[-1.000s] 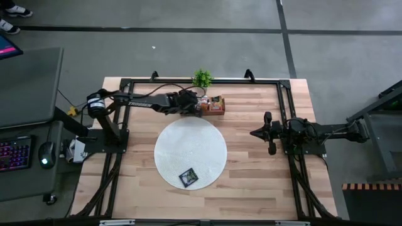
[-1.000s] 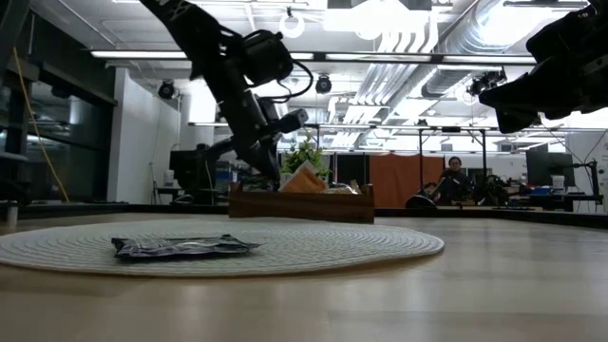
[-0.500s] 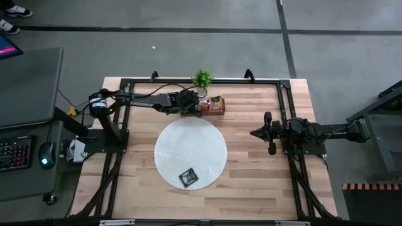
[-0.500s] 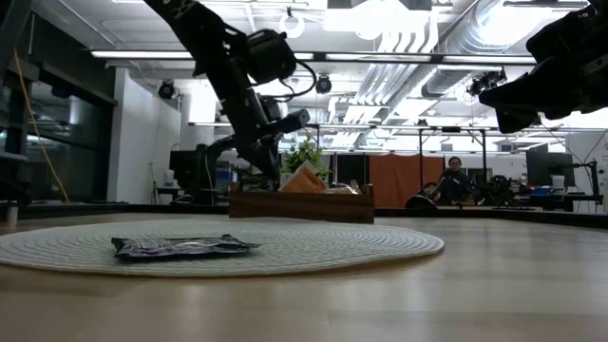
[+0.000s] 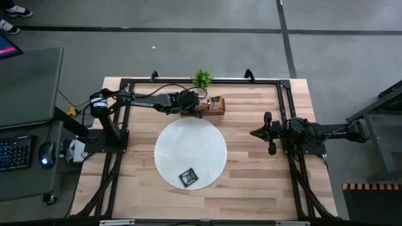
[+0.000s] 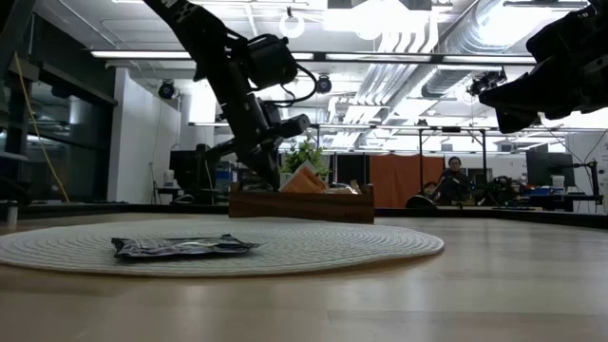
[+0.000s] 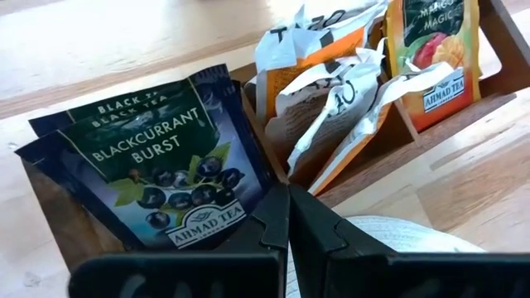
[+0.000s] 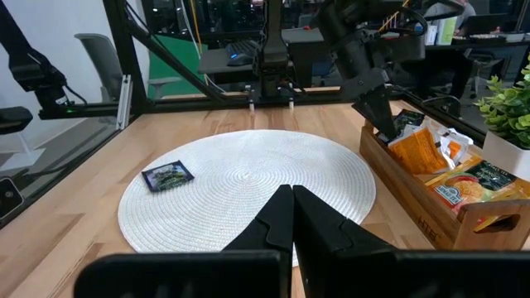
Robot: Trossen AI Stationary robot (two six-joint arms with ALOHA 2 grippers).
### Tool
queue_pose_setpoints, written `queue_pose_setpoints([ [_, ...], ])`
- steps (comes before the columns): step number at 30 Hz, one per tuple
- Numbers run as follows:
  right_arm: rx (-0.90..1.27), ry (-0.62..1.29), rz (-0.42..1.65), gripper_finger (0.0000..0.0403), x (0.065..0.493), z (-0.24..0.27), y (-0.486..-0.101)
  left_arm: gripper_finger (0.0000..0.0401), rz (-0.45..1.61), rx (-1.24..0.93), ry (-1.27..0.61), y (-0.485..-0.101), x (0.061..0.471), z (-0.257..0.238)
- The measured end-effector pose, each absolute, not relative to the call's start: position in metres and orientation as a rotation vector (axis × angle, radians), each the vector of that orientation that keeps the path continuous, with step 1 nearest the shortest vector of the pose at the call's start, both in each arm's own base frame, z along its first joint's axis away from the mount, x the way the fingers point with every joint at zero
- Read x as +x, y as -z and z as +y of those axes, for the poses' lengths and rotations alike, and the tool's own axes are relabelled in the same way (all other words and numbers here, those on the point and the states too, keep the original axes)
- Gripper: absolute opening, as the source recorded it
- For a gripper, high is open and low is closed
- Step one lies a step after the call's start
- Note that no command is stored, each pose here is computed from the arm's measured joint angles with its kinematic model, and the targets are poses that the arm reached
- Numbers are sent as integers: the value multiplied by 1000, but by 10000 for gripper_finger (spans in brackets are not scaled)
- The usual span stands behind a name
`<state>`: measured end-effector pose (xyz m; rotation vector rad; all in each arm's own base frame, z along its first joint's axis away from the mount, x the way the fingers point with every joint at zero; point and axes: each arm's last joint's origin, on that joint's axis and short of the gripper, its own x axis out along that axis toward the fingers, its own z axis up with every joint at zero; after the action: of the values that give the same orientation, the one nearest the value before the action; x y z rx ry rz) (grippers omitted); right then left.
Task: Pick & Place Tea
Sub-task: Put the orange tea bag into the middle section of the wooden organizer, then put the dark purple tea bag into the left section of the wooden organizer
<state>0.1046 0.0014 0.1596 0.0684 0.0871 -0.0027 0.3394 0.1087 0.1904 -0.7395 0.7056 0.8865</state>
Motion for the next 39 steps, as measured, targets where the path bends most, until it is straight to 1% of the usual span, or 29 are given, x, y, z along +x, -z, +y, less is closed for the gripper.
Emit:
queue_pose_setpoints([
  [13, 68, 3, 87, 1, 105, 1, -160, 0, 665, -755, -866, -193, 343, 109],
  [17, 69, 3, 87, 1, 105, 1, -160, 0, 688, -770, -877, -179, 347, 111],
  [20, 69, 3, 87, 1, 105, 1, -160, 0, 704, -792, -845, -177, 351, 110],
  [24, 69, 3, 87, 1, 105, 1, -160, 0, 709, -784, -849, -176, 358, 110],
  [31, 68, 3, 87, 1, 105, 1, -160, 0, 719, -754, -882, -190, 362, 112],
  [39, 68, 3, 87, 1, 105, 1, -160, 0, 807, -671, -892, -209, 361, 112],
])
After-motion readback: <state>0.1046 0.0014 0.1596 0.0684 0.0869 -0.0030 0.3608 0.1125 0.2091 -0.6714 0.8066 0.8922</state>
